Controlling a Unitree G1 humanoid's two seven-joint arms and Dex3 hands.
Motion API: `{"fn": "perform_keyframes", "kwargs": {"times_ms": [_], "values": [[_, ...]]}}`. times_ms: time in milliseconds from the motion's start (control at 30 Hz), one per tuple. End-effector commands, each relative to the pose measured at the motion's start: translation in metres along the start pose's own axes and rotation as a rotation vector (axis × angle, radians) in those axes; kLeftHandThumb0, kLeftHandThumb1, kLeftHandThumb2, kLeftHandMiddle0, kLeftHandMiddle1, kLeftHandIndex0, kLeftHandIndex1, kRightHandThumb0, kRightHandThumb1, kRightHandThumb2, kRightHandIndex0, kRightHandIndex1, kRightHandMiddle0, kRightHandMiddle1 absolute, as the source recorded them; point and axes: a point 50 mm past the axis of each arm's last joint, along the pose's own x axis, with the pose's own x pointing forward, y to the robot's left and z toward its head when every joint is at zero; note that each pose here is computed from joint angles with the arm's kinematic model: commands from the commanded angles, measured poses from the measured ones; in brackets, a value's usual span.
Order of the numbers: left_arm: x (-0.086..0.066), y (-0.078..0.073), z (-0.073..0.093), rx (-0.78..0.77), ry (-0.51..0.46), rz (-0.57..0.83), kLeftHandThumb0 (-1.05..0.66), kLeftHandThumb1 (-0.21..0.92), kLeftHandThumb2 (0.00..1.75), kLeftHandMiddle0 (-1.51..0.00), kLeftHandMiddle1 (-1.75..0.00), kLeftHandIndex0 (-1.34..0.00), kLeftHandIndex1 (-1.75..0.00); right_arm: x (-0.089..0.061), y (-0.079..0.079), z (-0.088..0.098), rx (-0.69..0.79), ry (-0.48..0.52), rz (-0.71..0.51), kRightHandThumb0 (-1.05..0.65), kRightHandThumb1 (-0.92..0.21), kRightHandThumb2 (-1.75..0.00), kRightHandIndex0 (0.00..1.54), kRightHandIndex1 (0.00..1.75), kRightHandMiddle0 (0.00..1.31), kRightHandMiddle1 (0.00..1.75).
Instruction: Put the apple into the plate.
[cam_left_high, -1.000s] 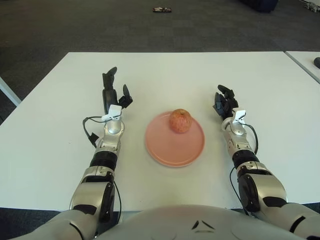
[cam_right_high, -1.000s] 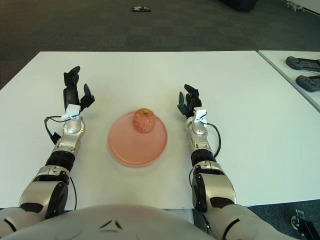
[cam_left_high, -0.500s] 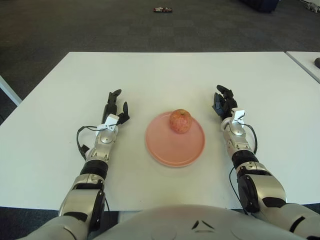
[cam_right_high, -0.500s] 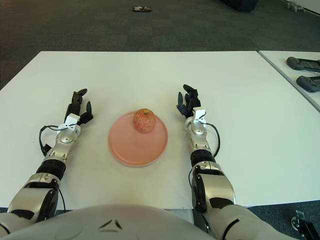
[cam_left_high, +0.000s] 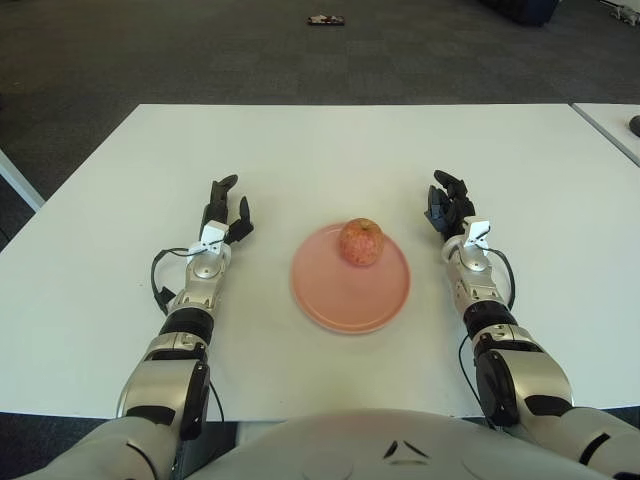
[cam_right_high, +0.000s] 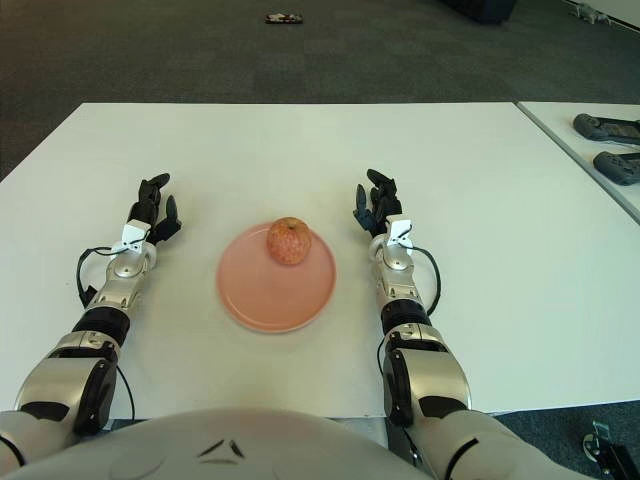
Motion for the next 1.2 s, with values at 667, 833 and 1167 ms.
{"fn": "perform_keyframes", "kwargs": {"times_ms": [667,833,1167], "values": [[-0.008,-0.034,-0.003,-0.149,0.037,0.024,-0.83,0.92,0.90,-0.32,-0.12,0.00,-0.85,-0.002,-0.003,-0.005,0.001,0.029,-0.013,-0.68,-0.92,-0.63,0.24,0.21,0.00,0.69],[-0.008,-0.042,0.001,-0.210,0.021,0.031,-0.81,0.92,0.90,-0.36,-0.13,0.00,-0.91,-0.002,-0.003,-0.005,0.001,0.029,-0.013,-0.68,-0.92,-0.63,0.24,0.21,0.00,0.69],[-0.008,-0.052,0.008,-0.397,-0.011,0.038,-0.74,0.92,0.87,-0.43,-0.16,0.00,-1.01,-0.002,-0.002,-0.005,0.001,0.030,-0.012,-0.68,-0.92,-0.63,0.24,0.21,0.00,0.69]]}}
